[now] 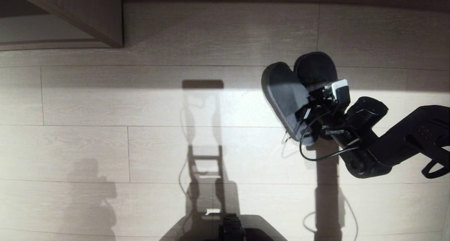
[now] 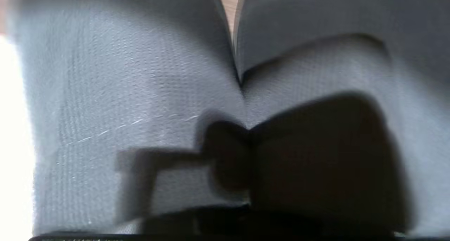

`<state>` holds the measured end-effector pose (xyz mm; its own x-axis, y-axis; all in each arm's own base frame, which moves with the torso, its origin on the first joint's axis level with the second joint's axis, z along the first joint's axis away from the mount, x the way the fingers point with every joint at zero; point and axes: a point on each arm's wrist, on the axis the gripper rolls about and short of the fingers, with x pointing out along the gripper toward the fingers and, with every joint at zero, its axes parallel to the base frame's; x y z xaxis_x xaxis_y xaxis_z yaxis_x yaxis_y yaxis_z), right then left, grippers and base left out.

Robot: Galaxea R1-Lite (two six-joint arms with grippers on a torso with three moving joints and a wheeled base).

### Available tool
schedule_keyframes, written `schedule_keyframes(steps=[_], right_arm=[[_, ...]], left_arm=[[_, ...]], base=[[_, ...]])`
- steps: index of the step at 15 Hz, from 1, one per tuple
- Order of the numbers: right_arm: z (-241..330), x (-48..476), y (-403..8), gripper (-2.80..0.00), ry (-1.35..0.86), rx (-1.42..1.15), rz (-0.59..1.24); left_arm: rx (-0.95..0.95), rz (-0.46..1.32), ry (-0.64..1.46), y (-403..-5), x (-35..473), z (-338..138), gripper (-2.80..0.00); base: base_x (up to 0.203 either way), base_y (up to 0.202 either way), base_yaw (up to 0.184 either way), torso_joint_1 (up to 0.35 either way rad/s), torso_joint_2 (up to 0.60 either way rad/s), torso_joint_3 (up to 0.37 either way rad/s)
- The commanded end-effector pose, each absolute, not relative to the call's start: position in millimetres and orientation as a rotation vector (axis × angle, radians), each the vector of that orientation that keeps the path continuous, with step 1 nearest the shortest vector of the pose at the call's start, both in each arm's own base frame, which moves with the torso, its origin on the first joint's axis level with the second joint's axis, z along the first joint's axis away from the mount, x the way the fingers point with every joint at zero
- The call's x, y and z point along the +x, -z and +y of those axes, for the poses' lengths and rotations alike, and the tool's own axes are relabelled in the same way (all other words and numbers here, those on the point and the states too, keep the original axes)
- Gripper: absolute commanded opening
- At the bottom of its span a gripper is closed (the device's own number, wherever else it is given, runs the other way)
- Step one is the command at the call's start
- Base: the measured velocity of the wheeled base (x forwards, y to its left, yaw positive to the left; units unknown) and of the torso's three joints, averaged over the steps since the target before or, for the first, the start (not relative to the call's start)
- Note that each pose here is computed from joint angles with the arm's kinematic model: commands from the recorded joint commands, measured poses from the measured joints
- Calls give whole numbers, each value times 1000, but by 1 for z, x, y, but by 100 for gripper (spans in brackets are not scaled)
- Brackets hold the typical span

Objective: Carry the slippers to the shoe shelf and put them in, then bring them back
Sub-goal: Pick up the slippers on the floor, then place the slippers into the shoe cabinet

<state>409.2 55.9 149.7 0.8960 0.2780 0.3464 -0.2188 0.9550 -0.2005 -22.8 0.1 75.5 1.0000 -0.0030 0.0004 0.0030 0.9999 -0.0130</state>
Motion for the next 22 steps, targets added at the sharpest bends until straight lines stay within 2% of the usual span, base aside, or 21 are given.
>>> schedule_keyframes(steps=[1,8,11,14,18,22], right_arm=[[56,410,-150,-280,-259,-159,-391],[47,380,-180,-280,-238,-158,-392],[35,308,-245,-280,-192,-148,-409],[24,229,-284,-280,-132,-133,-403],[14,143,-296,-280,-93,-125,-370],[5,86,-279,-280,-37,-131,-306]], left_arm=[[-14,2,3,-75,-23,0,-280],[-14,2,3,-75,-23,0,-280],[-14,2,3,-75,-23,0,-280],[-12,2,3,-75,-23,0,-280],[-14,0,2,-75,-23,0,-280],[-14,2,3,-75,-23,0,-280]], base=[[0,0,0,0,0,0],[0,0,0,0,0,0],[0,0,0,0,0,0],[0,0,0,0,0,0],[0,0,0,0,0,0],[0,0,0,0,0,0]])
